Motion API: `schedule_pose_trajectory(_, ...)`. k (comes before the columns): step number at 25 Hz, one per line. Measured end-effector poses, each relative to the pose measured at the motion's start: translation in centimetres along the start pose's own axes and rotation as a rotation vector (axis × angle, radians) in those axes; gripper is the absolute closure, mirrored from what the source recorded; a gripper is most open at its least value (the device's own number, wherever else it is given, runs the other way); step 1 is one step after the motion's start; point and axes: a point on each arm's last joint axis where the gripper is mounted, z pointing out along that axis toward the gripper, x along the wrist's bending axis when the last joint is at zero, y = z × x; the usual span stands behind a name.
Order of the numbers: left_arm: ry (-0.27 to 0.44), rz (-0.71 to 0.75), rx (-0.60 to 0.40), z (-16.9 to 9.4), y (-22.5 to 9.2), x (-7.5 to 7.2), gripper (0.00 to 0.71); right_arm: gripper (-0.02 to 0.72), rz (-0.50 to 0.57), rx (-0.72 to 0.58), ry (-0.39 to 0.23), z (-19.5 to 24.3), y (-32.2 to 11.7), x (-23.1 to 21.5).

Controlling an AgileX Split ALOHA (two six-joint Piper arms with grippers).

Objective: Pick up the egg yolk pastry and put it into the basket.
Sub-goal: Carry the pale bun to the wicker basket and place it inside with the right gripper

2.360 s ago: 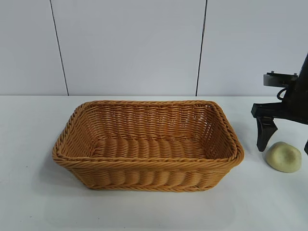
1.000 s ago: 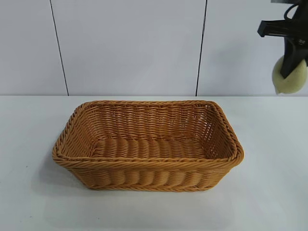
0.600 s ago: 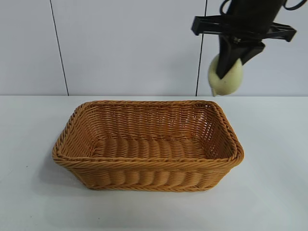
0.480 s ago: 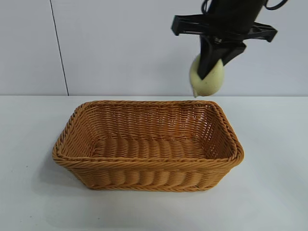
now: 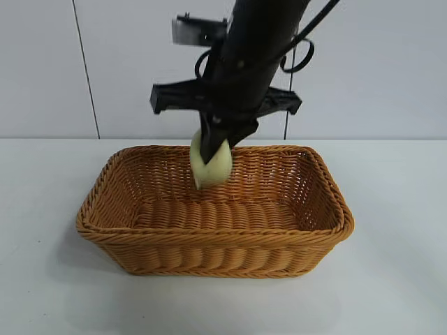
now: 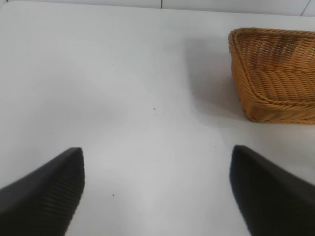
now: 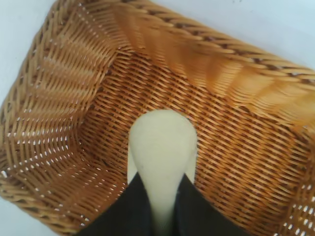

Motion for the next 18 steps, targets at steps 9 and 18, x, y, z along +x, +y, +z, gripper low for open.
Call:
schedule_pose_trajectory(9, 0.003, 0.002, 0.0, 0.0, 0.0, 0.0, 0.123, 0.598, 0.007, 0.065, -0.022, 4.2, -0.7, -0.5)
schedule_pose_trajectory(18, 0.004, 0.002, 0.0, 0.0, 0.0, 0.0, 0.123, 0.12, 0.007, 0.084, -0.026, 3.9, -0.9, -0.5)
